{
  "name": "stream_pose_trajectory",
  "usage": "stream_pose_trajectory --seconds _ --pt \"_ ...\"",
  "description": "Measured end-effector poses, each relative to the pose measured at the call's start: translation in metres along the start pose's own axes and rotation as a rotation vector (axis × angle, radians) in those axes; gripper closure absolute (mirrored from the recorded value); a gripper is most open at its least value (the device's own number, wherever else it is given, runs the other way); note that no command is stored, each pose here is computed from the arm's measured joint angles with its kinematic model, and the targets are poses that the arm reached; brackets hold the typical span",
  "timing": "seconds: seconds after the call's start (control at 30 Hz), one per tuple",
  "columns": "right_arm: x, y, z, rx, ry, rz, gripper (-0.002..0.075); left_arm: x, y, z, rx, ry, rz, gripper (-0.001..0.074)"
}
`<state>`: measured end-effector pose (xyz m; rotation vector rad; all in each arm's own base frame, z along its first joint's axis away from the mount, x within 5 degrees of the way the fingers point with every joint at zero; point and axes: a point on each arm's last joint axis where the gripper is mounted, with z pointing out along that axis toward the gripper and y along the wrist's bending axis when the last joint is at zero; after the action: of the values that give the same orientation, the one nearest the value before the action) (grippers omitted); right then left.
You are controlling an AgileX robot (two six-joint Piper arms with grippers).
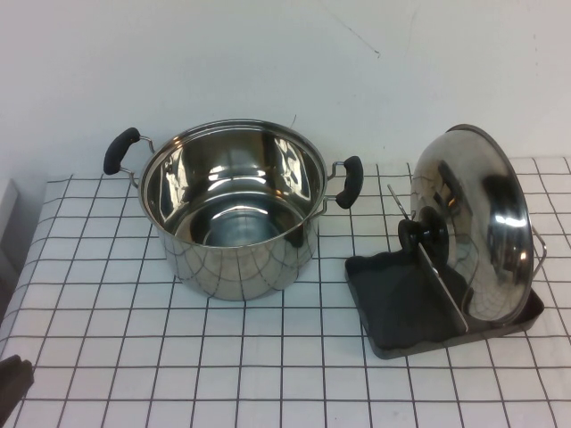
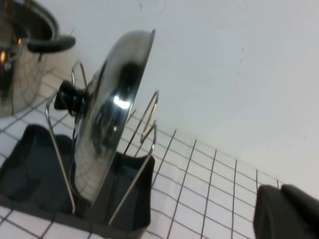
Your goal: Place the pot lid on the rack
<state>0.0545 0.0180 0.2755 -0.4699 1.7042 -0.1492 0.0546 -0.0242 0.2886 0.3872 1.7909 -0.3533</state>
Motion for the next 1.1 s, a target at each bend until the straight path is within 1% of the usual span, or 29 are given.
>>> stream_pose_trajectory --seconds 0.2,0.6,0.77,0.87,0.93,1.1 --pt "-0.003 0.001 0.000 -0.009 -0.035 0.069 0.0727 0.001 0.000 0.000 0.002 0.003 -0.003 0.0736" --pt "-0.002 0.002 0.000 -0.022 -0.031 0.079 0.0727 0.001 0.000 0.000 0.002 0.003 -0.004 0.0736" --pt "-0.002 0.002 0.000 -0.024 -0.030 0.079 0.0727 0.007 0.000 0.001 0.000 0.008 -0.009 0.0736" --pt "-0.002 0.002 0.000 -0.024 -0.030 0.079 0.0727 0.016 0.002 -0.002 -0.033 -0.006 -0.032 0.0736" --pt "-0.002 0.002 0.000 -0.024 -0.030 0.079 0.0727 0.023 0.004 -0.005 -0.066 -0.044 -0.074 0.0736" --pt "-0.002 0.002 0.000 -0.024 -0.030 0.079 0.0727 0.049 0.009 -0.004 -0.195 -0.160 -0.177 0.0736"
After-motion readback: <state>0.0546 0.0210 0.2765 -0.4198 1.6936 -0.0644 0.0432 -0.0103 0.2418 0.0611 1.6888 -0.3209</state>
